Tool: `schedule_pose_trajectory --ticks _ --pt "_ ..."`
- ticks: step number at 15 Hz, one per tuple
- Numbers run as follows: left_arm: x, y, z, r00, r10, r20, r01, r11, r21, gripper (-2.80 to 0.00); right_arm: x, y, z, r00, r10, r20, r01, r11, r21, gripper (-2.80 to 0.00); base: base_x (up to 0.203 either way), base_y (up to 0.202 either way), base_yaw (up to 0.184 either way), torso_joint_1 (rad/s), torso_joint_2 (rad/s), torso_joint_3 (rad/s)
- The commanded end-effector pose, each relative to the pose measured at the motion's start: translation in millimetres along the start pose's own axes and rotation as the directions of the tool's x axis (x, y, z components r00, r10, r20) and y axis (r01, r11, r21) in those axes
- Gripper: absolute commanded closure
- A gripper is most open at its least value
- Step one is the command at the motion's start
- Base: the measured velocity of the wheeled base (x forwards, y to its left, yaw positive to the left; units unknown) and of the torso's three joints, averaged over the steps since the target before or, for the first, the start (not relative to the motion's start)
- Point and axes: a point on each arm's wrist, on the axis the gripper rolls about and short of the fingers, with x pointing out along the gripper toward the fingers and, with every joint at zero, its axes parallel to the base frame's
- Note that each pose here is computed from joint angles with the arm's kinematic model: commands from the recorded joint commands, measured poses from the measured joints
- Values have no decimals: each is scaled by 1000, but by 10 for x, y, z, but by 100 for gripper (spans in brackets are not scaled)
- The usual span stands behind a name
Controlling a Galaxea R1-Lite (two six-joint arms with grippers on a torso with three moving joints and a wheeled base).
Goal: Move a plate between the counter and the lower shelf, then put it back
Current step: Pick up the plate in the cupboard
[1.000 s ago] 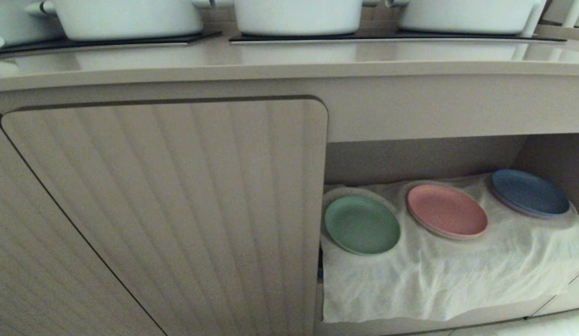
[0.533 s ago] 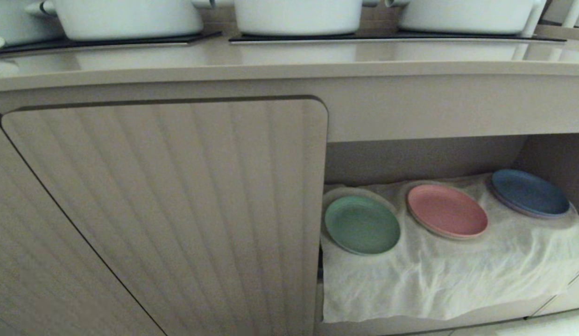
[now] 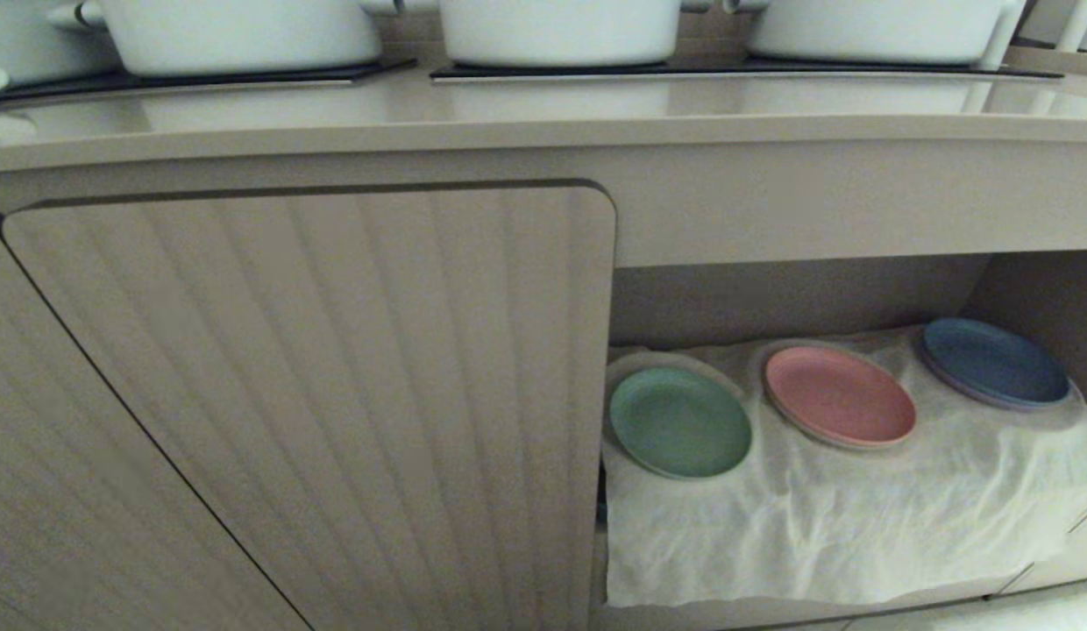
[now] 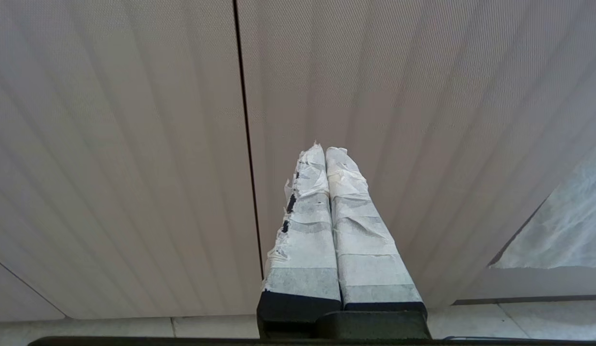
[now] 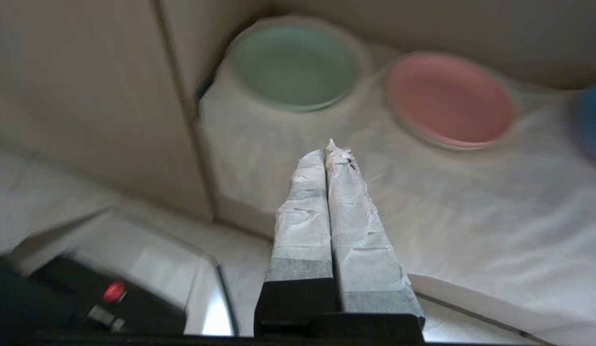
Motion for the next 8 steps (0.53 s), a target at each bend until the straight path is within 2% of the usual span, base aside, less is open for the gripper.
schedule_pose_trajectory --ticks 1,4,8 --pt "0 0 0 1000 1 1 -1 1000 -1 0 212 -75 9 990 89 -107 -84 995 44 0 0 0 0 0 0 0" --pt "0 0 0 1000 1 1 -1 1000 -1 0 465 -160 -44 960 154 -235 -138 987 84 0 0 0 0 0 0 0" --pt "0 0 0 1000 1 1 -1 1000 -1 0 969 -337 -119 898 217 -382 -167 973 160 0 0 0 0 0 0 0"
